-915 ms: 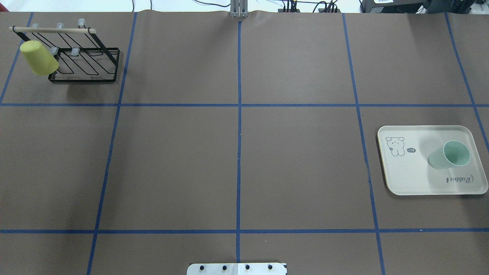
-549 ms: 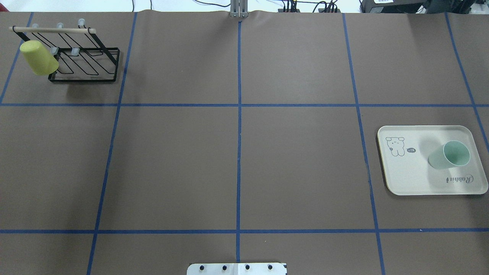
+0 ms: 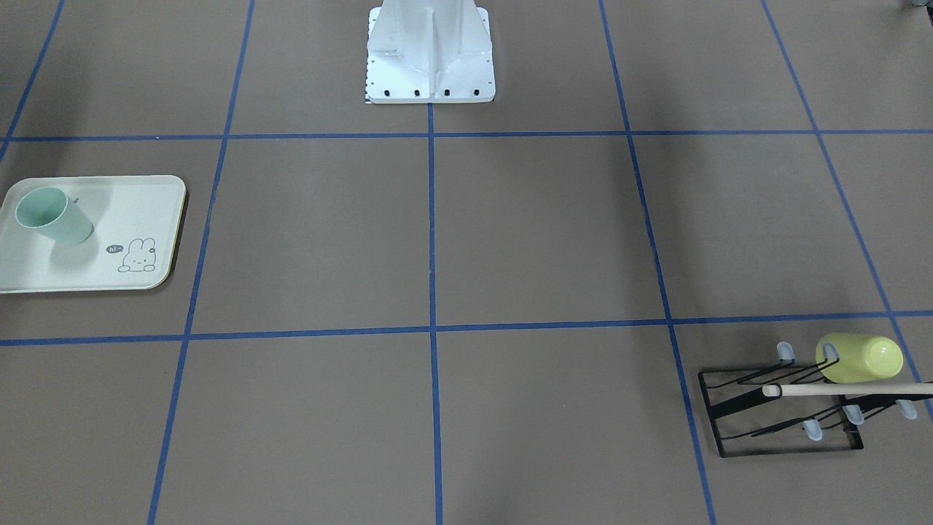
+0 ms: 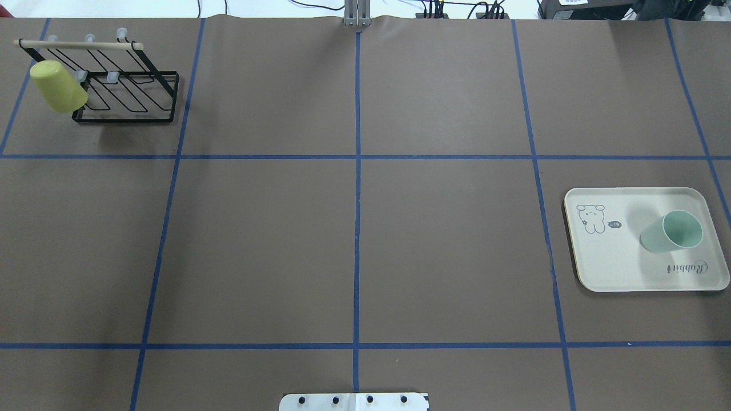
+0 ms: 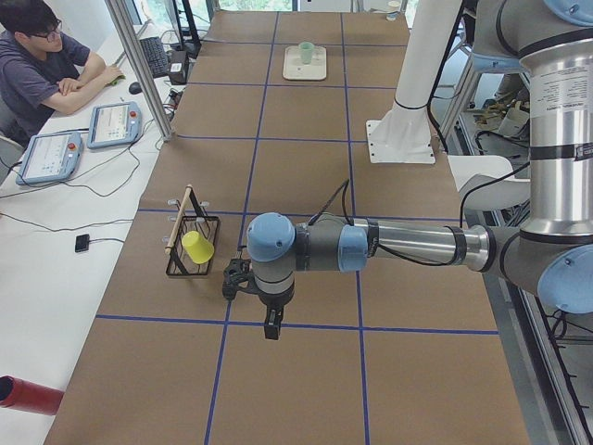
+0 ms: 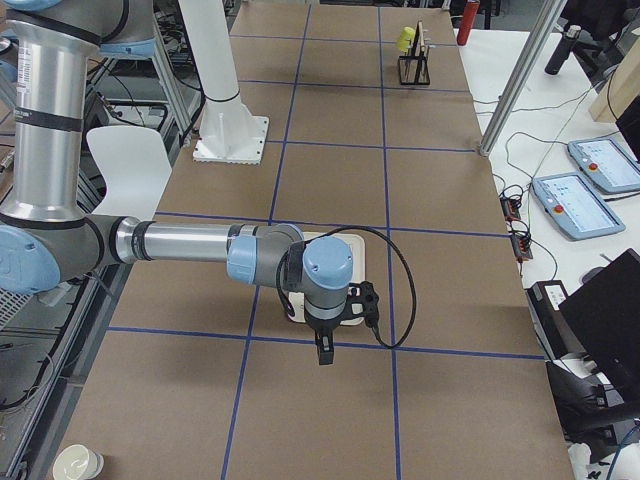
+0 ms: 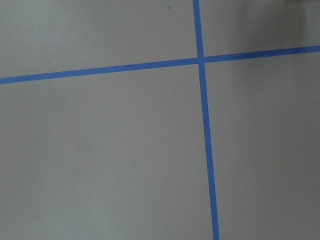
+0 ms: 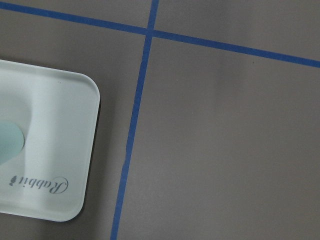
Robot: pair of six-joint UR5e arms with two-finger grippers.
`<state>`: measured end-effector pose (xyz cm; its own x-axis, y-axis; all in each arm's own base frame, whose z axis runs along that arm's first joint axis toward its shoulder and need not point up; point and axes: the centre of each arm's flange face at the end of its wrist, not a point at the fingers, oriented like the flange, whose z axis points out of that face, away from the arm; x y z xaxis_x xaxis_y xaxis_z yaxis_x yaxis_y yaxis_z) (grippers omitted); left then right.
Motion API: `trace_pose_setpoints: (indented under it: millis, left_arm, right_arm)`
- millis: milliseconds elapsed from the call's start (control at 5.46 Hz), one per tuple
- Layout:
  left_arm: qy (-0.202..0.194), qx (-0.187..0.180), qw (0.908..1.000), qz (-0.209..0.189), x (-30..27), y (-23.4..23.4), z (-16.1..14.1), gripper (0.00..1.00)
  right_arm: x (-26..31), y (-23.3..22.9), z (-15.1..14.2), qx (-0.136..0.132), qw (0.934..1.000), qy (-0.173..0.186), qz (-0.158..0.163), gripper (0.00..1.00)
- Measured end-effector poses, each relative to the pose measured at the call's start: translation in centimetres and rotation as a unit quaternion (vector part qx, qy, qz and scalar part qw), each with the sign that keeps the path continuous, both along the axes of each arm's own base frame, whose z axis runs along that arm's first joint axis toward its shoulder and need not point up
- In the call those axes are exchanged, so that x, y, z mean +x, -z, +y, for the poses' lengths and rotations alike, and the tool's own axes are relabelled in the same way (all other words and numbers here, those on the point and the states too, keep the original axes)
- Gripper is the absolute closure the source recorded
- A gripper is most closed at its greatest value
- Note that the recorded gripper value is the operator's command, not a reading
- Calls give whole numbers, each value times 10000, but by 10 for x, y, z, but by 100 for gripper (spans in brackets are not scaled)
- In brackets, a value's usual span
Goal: Left arm grabs green cup and hands to right arm on tray
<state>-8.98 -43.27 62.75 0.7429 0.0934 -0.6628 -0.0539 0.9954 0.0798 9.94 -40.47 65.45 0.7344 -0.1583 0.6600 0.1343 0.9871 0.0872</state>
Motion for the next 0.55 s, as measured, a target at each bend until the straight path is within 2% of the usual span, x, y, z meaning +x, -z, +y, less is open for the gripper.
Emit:
trace_pose_setpoints:
  millis: [549]
  left_arm:
    - [-6, 62, 10000, -14, 0, 5, 3, 0]
  right_arm:
    - [0, 2, -1, -25, 10000, -54, -2, 0]
